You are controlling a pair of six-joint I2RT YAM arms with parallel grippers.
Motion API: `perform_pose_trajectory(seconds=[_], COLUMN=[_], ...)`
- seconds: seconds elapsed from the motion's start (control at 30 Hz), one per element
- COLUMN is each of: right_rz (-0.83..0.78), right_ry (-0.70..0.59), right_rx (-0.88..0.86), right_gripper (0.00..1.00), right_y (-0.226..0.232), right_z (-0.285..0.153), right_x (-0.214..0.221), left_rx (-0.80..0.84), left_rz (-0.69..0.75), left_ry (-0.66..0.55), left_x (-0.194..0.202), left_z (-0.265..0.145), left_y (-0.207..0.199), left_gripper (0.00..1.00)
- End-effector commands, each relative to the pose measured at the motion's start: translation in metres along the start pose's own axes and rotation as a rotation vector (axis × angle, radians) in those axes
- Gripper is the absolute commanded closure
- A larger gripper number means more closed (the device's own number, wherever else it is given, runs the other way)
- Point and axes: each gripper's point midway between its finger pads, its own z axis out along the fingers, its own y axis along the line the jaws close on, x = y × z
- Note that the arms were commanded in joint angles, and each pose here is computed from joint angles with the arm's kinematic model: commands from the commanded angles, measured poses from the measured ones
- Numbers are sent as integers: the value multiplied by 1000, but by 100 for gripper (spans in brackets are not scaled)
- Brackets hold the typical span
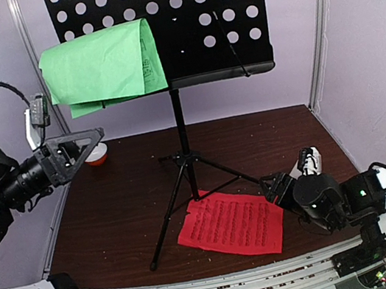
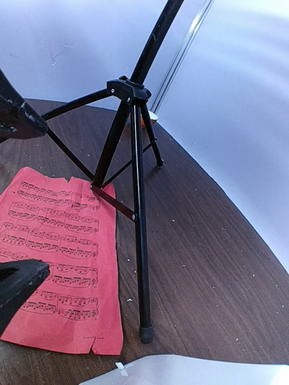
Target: Pack up the instrument practice props
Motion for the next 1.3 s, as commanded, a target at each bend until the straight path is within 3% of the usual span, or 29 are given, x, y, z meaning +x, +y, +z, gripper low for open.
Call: perform_pose_trajectory(seconds=[0.0,0.2,0.7,0.83,1.07,1.27], right_rz=[-65,-92,-107,-120,-157,-205], right_ry=[-29,-1,47,59,62,78], right_rx=[-3,-51,-118,-140,-205,-354], right_gripper=[28,25,22,22,22,22], right_y=[-2,12,36,44,67,119], right_z=[0,1,4,3,-5,-25], right_x=[-5,0,12,14,14,20], left_rx=[-34,-96,-129,-63,3,14], left_rz=[26,17,-52,-67,-41,-41], left_ry=[-165,-248,-259,-307,-356,-371], left_x=[-47,-71,-75,-85,-107,-117], left_z=[-12,-19,-1,1,3,5], left_y=[-9,-6,14,11,-4,-9], left_gripper=[3,6,15,24,49,66])
